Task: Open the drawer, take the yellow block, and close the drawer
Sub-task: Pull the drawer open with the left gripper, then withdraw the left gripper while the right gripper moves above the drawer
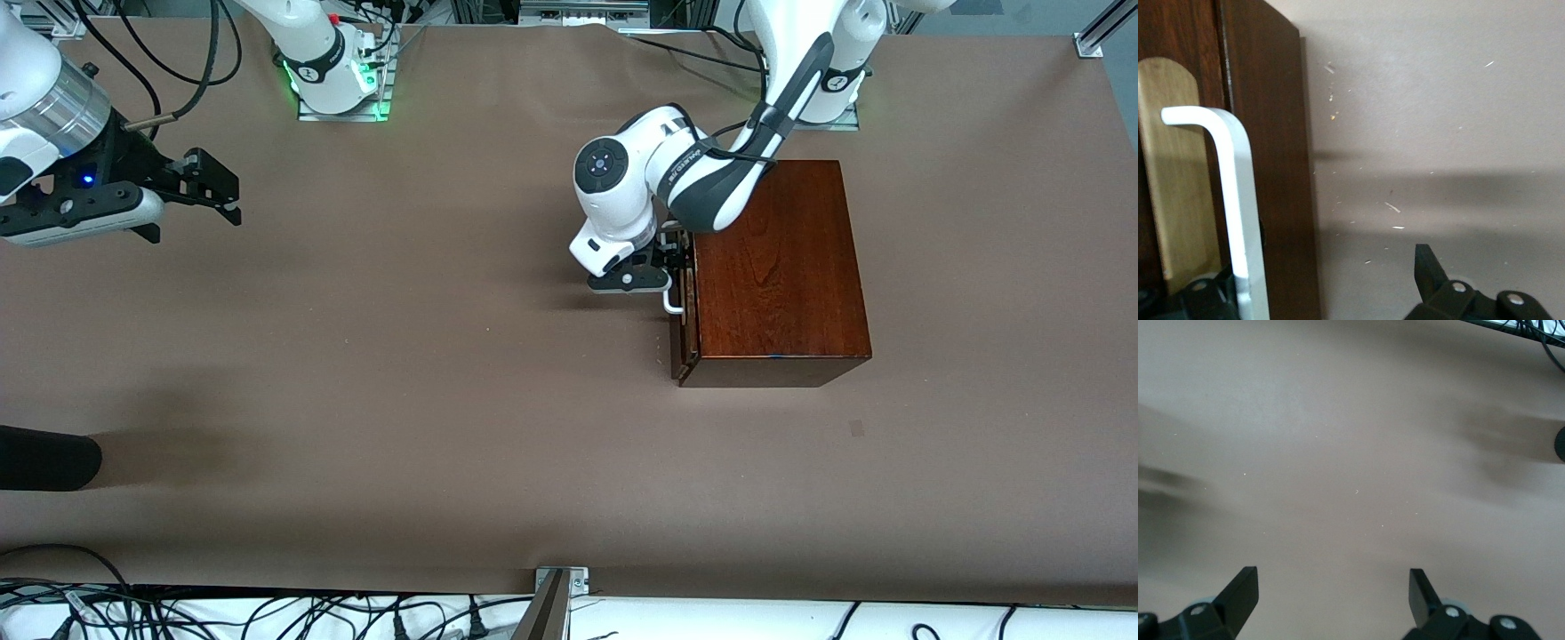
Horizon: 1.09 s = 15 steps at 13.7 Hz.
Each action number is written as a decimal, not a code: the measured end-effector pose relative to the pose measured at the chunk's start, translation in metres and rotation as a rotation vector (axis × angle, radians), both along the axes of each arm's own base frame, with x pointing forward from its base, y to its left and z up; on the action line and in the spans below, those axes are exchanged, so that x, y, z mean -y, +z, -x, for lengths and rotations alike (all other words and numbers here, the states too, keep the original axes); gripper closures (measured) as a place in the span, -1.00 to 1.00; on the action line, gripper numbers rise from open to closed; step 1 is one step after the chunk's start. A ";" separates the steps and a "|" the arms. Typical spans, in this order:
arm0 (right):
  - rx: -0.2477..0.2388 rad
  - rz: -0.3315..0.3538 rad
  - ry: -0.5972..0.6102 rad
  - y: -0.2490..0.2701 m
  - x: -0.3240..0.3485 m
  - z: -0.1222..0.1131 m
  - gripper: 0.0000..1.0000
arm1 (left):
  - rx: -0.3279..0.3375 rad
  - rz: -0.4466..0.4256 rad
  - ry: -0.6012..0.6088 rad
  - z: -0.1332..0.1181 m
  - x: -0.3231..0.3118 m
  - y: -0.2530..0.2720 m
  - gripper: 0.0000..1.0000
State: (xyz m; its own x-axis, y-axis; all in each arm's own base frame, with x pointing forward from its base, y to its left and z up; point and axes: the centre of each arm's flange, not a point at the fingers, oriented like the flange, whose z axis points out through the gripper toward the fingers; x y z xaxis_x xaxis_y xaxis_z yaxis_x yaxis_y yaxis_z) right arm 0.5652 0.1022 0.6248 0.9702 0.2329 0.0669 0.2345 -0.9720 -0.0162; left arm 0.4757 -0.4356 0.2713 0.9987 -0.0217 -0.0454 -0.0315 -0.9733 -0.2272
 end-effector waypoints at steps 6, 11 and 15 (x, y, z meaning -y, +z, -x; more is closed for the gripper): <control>-0.001 0.000 -0.004 0.000 0.002 0.000 -1.00 | 0.053 0.057 0.010 0.004 0.051 0.003 -1.00; -0.006 0.001 -0.005 -0.001 0.002 0.000 -1.00 | 0.071 0.086 0.017 0.001 0.073 0.004 -1.00; -0.006 0.001 -0.005 -0.001 0.002 0.000 -1.00 | 0.091 0.120 0.019 -0.004 0.086 0.026 -1.00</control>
